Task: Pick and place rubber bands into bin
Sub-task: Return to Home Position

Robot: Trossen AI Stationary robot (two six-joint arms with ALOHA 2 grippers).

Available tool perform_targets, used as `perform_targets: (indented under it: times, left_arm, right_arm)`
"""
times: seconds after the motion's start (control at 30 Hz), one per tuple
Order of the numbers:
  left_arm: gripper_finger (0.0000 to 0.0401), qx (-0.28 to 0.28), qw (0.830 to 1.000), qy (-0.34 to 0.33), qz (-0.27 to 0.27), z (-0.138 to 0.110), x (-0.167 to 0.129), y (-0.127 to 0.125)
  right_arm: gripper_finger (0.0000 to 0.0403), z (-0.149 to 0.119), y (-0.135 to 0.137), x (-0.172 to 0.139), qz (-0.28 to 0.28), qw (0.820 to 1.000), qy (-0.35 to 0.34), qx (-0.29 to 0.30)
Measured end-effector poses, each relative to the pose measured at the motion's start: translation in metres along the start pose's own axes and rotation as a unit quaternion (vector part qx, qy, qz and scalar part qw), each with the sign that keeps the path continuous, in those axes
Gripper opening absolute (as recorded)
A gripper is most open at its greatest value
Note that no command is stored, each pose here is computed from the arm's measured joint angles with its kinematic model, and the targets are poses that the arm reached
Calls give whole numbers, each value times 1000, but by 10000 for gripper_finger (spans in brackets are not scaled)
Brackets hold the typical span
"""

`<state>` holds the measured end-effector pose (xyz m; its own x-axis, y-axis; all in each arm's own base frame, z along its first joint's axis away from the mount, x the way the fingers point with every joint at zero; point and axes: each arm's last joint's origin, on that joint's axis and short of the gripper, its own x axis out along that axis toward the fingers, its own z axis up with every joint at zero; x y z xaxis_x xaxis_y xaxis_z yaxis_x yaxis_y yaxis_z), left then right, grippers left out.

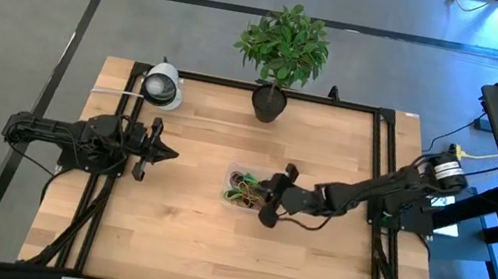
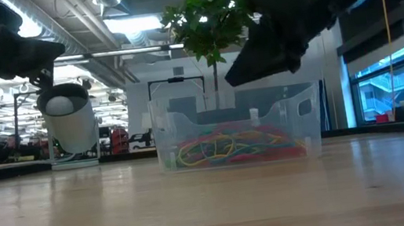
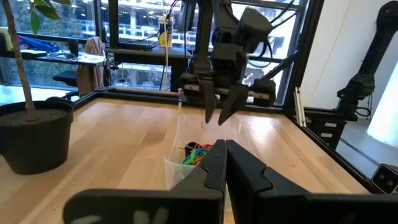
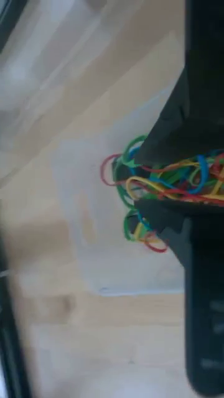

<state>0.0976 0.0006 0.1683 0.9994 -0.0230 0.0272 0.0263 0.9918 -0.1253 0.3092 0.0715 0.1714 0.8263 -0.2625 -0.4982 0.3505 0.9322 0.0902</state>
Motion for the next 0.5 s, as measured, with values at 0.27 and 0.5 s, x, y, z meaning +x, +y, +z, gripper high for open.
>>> perform_targets:
  times: [0.27, 0.5]
  left_arm:
    - [2, 0, 1000, 0, 0, 0, 0, 0]
    - [2, 0, 1000, 0, 0, 0, 0, 0]
  right_arm:
    - [161, 21, -7, -19, -5, 995, -31, -99]
    - [126, 23, -16, -34, -31, 995, 0, -99]
